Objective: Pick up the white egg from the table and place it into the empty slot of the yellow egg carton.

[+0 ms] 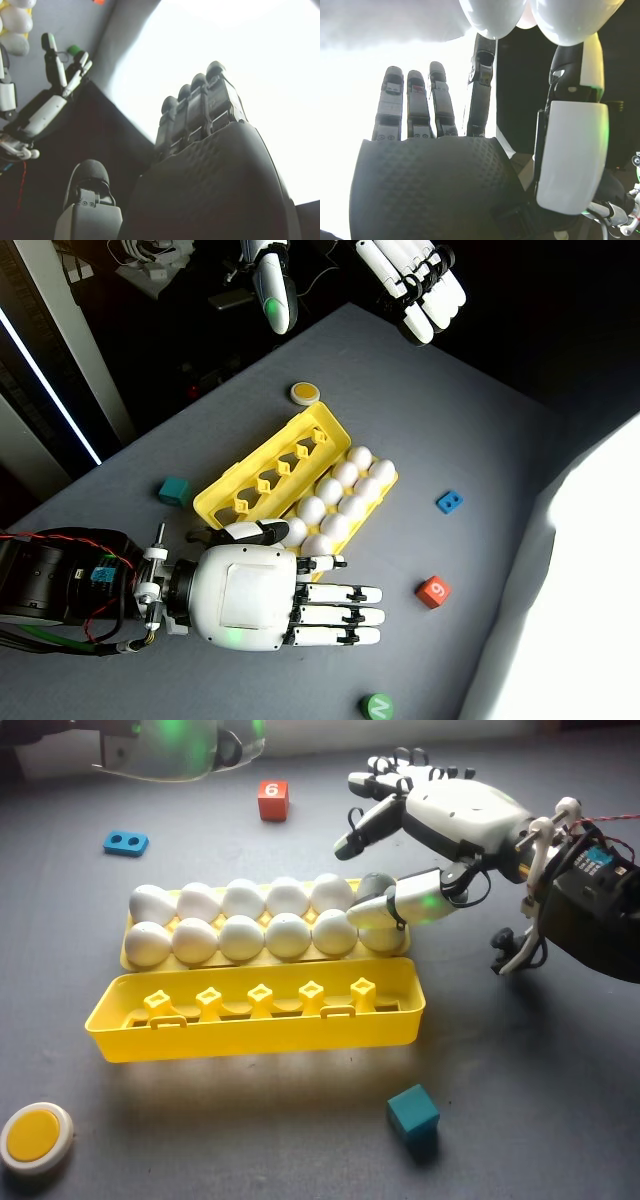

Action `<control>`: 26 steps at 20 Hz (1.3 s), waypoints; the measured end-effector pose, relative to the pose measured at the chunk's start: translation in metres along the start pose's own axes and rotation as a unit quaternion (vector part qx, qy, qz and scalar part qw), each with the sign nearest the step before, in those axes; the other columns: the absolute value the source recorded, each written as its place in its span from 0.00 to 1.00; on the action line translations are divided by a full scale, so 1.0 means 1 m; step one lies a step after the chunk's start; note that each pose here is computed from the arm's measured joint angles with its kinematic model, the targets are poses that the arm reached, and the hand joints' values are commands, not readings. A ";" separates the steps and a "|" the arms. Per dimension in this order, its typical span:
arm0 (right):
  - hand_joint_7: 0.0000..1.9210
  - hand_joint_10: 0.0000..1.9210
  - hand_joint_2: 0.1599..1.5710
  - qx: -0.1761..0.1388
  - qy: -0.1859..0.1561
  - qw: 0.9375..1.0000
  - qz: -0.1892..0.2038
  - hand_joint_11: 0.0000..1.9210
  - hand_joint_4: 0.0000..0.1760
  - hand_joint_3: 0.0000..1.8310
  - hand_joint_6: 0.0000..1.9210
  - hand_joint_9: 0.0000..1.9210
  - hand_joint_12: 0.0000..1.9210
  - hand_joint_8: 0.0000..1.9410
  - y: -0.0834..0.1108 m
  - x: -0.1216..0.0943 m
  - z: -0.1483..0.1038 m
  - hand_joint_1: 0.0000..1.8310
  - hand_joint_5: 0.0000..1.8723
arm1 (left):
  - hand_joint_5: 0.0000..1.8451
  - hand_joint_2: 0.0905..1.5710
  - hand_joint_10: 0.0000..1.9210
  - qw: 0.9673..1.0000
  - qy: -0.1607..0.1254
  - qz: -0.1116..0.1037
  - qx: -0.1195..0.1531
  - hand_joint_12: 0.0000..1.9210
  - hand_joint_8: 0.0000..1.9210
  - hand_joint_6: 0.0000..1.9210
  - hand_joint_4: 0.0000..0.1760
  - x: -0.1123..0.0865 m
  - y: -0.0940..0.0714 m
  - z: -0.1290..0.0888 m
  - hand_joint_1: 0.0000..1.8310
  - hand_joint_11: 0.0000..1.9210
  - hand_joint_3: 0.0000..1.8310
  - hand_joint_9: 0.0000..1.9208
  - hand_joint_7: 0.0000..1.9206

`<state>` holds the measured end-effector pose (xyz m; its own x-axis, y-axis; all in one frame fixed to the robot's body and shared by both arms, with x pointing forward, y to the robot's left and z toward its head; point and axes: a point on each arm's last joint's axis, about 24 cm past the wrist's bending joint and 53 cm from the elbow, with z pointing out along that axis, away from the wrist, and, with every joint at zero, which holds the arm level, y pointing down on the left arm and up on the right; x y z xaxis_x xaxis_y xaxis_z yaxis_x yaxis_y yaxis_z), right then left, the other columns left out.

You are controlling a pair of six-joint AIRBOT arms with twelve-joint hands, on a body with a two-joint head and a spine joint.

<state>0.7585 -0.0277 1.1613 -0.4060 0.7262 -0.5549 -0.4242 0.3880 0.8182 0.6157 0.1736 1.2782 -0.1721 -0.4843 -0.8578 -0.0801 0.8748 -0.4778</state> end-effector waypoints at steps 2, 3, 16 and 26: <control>0.10 0.00 0.48 0.000 -0.001 1.000 -0.003 0.00 0.63 0.00 0.00 0.00 0.00 0.01 0.001 -0.005 -0.003 0.45 0.47 | 0.05 0.73 0.00 1.000 0.000 0.000 0.001 0.00 0.01 0.01 0.00 0.000 -0.001 0.000 0.00 0.00 0.00 0.01 0.04; 0.10 0.00 0.48 -0.004 -0.004 1.000 -0.005 0.00 0.67 0.00 0.00 0.00 0.00 0.00 0.005 -0.011 -0.008 0.44 0.47 | 0.05 0.74 0.00 1.000 0.000 0.000 0.000 0.00 0.00 0.00 0.00 0.000 0.000 0.000 0.00 0.00 0.00 0.01 0.03; 0.10 0.00 0.49 -0.056 0.017 0.982 -0.178 0.00 0.87 0.00 0.00 0.00 0.00 0.00 0.093 -0.083 -0.122 0.41 0.46 | 0.06 0.73 0.00 1.000 0.001 -0.002 0.001 0.00 0.00 0.00 0.00 0.000 -0.001 0.000 0.00 0.00 0.00 0.01 0.04; 0.11 0.00 0.49 -0.033 0.024 0.965 -0.259 0.02 0.85 0.00 0.00 0.02 0.01 0.00 0.110 -0.096 -0.173 0.41 0.39 | 0.05 0.73 0.00 1.000 0.006 -0.003 0.001 0.00 0.00 0.00 0.00 0.002 -0.001 0.000 0.00 0.00 0.00 0.01 0.03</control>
<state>0.6111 -0.1529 1.2787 -0.1617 0.4161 -0.8948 -0.6302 0.6542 0.4181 0.6151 0.1718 1.2768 -0.1839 -0.4897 -0.8523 -0.0790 0.8716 -0.4838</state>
